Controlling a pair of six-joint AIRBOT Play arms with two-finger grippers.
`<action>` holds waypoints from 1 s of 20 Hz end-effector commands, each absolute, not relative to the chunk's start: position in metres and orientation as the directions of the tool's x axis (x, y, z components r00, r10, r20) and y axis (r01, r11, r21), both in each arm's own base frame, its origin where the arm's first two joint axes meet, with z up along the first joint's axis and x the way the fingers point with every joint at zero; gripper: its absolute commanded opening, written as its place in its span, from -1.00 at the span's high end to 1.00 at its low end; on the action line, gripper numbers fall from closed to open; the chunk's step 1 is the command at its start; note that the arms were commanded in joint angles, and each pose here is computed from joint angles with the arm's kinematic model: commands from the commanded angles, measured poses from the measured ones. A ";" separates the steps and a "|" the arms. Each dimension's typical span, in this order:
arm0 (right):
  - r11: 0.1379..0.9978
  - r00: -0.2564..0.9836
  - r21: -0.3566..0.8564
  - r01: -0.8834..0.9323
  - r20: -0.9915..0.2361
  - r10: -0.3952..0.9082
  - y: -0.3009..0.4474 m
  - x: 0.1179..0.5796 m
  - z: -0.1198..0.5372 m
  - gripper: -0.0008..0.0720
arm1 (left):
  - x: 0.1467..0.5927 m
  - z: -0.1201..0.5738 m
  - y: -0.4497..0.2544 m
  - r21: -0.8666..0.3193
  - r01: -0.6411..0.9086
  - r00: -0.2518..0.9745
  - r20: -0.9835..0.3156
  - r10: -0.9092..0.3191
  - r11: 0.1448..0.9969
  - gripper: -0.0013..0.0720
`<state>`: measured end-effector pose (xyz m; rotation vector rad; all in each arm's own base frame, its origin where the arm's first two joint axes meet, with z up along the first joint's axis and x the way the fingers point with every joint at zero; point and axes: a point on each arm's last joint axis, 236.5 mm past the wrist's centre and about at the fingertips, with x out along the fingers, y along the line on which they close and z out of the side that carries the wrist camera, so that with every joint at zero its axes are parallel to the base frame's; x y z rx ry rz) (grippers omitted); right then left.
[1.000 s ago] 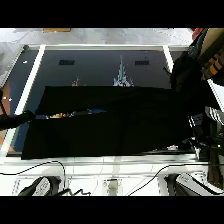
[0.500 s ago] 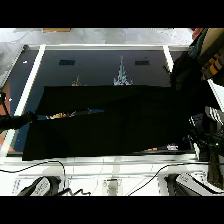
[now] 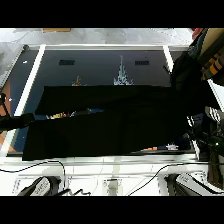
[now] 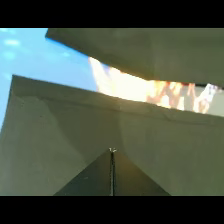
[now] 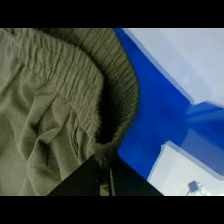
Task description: Fold the clothes and pants, and hang the long-sleeved shirts on hangers.
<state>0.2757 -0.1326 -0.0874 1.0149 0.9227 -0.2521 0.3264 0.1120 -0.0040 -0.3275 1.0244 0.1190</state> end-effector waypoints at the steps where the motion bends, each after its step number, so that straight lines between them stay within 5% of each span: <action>1: 0.531 0.616 0.635 0.561 -0.749 0.246 -0.126 0.277 -0.084 0.94 | 0.299 -0.018 0.115 -0.182 -0.300 0.405 -0.913 -0.048 0.937 0.94; 6: 0.532 0.615 0.635 0.561 -0.749 0.246 -0.126 0.277 -0.084 0.94 | 0.202 -0.044 0.147 -0.090 -0.521 0.103 -0.994 -0.043 0.849 0.95; 10: 0.532 0.615 0.635 0.560 -0.749 0.246 -0.126 0.277 -0.084 0.94 | 0.150 -0.072 0.149 -0.163 -0.706 0.078 -0.985 -0.154 0.689 0.93; 11: 0.532 0.615 0.635 0.561 -0.749 0.246 -0.126 0.277 -0.084 0.94 | 0.142 -0.079 0.149 -0.171 -0.737 0.082 -0.983 -0.164 0.653 0.72; 12: 0.532 0.615 0.635 0.560 -0.749 0.246 -0.126 0.277 -0.084 0.94 | 0.135 -0.085 0.151 -0.171 -0.762 0.086 -0.983 -0.165 0.624 0.06; 13: 0.532 0.615 0.635 0.560 -0.749 0.247 -0.126 0.277 -0.084 0.94 | 0.130 -0.089 0.152 -0.171 -0.779 0.089 -0.983 -0.163 0.603 -0.36; 20: 0.533 0.615 0.634 0.560 -0.749 0.246 -0.126 0.276 -0.085 0.94 | 0.137 -0.092 0.166 -0.188 -0.807 0.150 -0.982 -0.114 0.560 -0.46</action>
